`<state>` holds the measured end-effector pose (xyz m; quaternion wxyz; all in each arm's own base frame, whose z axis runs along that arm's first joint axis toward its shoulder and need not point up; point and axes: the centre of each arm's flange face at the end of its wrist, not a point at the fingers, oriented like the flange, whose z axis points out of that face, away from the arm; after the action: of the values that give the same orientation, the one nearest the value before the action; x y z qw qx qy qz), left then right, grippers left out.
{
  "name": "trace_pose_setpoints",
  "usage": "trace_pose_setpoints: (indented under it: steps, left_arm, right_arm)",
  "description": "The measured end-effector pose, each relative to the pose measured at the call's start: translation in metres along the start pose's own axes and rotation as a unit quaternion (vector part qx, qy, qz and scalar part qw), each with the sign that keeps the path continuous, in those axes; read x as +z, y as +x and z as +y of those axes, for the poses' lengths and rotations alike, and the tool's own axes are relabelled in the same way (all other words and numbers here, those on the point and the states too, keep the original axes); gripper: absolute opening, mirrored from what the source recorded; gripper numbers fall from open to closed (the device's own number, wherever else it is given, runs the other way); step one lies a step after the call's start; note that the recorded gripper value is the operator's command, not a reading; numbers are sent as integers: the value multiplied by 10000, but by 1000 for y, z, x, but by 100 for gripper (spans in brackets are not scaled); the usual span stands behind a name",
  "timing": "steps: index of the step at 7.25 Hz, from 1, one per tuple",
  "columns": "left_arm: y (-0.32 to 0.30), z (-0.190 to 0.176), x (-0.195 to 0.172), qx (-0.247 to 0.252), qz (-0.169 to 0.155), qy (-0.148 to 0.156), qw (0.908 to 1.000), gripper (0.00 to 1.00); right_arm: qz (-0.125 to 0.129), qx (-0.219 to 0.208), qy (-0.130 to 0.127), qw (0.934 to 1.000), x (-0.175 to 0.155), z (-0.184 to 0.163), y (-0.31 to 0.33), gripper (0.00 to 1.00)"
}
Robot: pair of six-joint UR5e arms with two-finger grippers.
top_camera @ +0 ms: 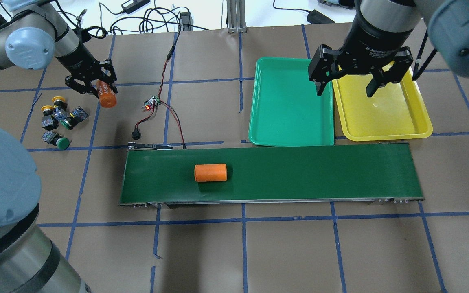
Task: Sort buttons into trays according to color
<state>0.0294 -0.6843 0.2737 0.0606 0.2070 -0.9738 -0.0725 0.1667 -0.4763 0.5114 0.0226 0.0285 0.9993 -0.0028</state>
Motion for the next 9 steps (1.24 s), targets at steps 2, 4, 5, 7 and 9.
trace_pose_setpoints:
  steps: [2, 4, 5, 7, 9]
  left_arm:
    - [14, 75, 8, -1021, -83, -236, 9945, 0]
    - [35, 139, 17, -1612, -227, -319, 9861, 0]
    - [44, 162, 21, -1878, -297, -345, 9812, 0]
    - [45, 199, 37, -2468, -449, -460, 9669, 10]
    - [38, 224, 51, -2718, -557, -580, 9590, 44]
  right_arm:
    - [0, -2, 2, 10000, 0, 0, 0, 100]
    - [-1, -2, 5, 10000, 0, 0, 0, 100]
    - [-1, -3, 5, 10000, 0, 0, 0, 100]
    - [0, -5, 2, 10000, 0, 0, 0, 100]
    - [0, -4, 1, 10000, 0, 0, 0, 100]
